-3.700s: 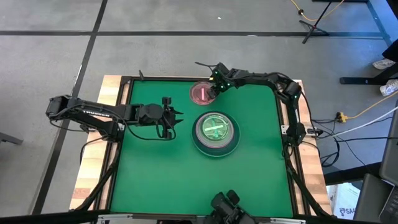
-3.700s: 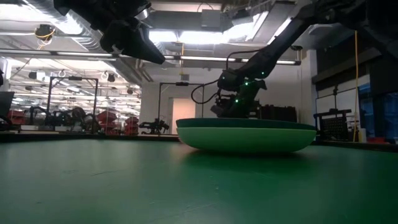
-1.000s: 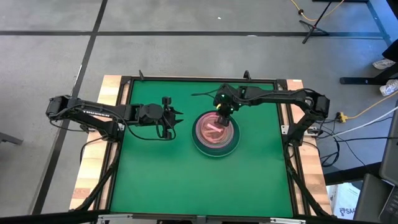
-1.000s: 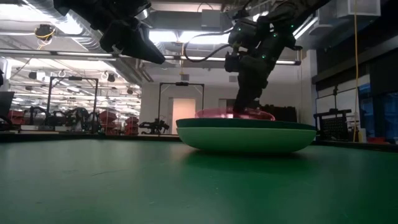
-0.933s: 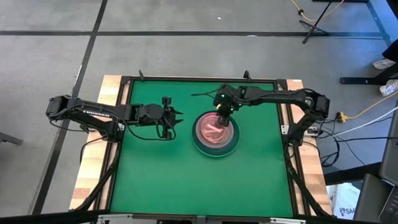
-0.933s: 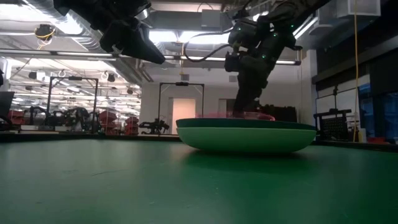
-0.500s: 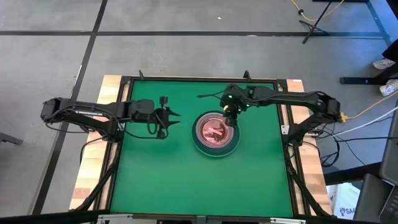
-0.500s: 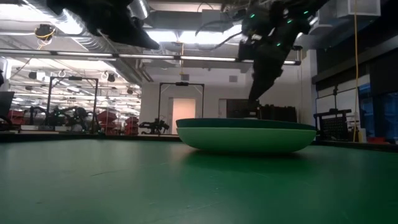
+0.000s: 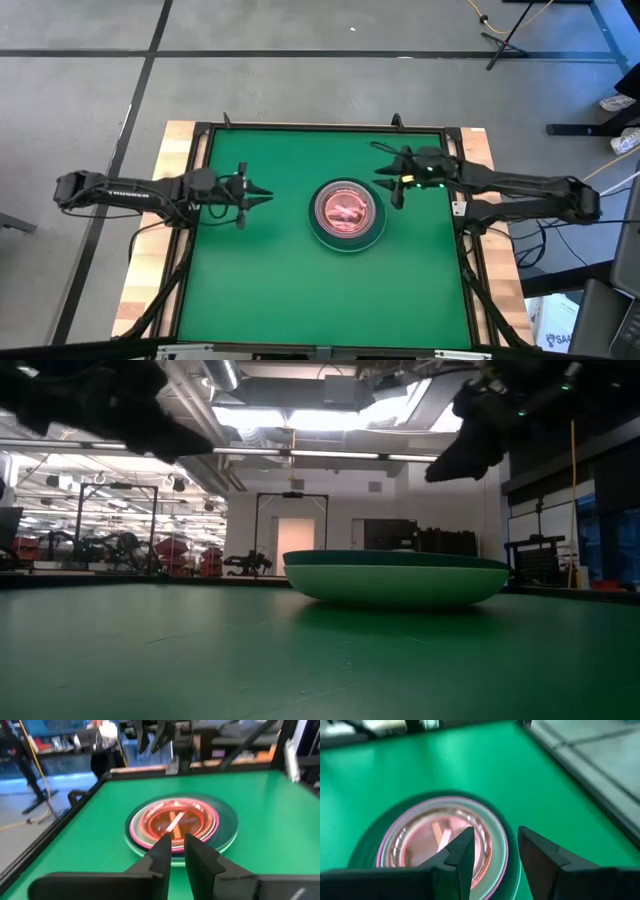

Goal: Stack plastic plates
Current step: Return to Home Position

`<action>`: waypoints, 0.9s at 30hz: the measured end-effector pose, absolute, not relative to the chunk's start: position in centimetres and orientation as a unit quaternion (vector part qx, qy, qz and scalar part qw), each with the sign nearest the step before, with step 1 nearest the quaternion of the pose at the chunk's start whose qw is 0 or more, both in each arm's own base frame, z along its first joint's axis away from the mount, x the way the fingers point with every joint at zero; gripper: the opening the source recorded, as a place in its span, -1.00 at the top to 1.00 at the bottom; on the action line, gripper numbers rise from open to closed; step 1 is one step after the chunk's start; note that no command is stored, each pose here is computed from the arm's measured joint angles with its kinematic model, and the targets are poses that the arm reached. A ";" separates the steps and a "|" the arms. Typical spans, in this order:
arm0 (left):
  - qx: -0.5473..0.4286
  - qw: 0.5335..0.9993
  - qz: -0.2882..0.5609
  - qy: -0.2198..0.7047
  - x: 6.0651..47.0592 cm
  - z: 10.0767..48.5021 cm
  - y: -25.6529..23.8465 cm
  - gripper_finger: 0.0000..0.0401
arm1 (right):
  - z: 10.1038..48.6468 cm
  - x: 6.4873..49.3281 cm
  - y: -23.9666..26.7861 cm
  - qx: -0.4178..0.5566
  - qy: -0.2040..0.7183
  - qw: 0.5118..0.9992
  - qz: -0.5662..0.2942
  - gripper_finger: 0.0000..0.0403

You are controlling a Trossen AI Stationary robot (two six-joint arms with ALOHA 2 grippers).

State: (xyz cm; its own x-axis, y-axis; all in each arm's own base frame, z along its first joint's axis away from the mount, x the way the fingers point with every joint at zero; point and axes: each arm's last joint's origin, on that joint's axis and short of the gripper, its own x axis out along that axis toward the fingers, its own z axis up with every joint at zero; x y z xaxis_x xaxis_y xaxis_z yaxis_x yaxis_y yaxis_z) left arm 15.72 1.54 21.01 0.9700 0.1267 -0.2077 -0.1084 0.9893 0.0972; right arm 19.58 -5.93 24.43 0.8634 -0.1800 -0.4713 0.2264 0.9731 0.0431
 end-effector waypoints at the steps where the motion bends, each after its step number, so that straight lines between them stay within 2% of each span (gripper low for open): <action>1: 0.039 0.993 0.058 0.092 15.3 20.5 1.4 0.79 | 24.3 19.1 -5.8 0.050 0.222 0.968 -0.108 0.29; 4: 0.036 0.996 0.054 0.056 14.4 19.1 1.2 0.84 | 23.8 17.8 -5.5 0.047 0.176 0.975 -0.126 0.30; 7: 0.026 0.997 0.056 0.038 13.6 18.5 1.1 0.88 | 23.4 16.5 -5.2 0.041 0.150 0.977 -0.147 0.41; 15: 0.034 0.998 0.058 -0.009 12.4 19.1 1.0 0.91 | 22.0 13.7 -4.3 0.030 0.085 0.984 -0.153 0.96; 22: 0.031 0.998 0.055 -0.028 11.7 18.6 1.0 0.91 | 20.5 11.4 -3.9 0.044 0.021 0.980 -0.193 0.88; 27: 0.022 0.998 0.058 -0.025 11.5 17.5 1.0 0.91 | 18.7 10.5 -3.5 0.054 0.014 0.981 -0.187 0.98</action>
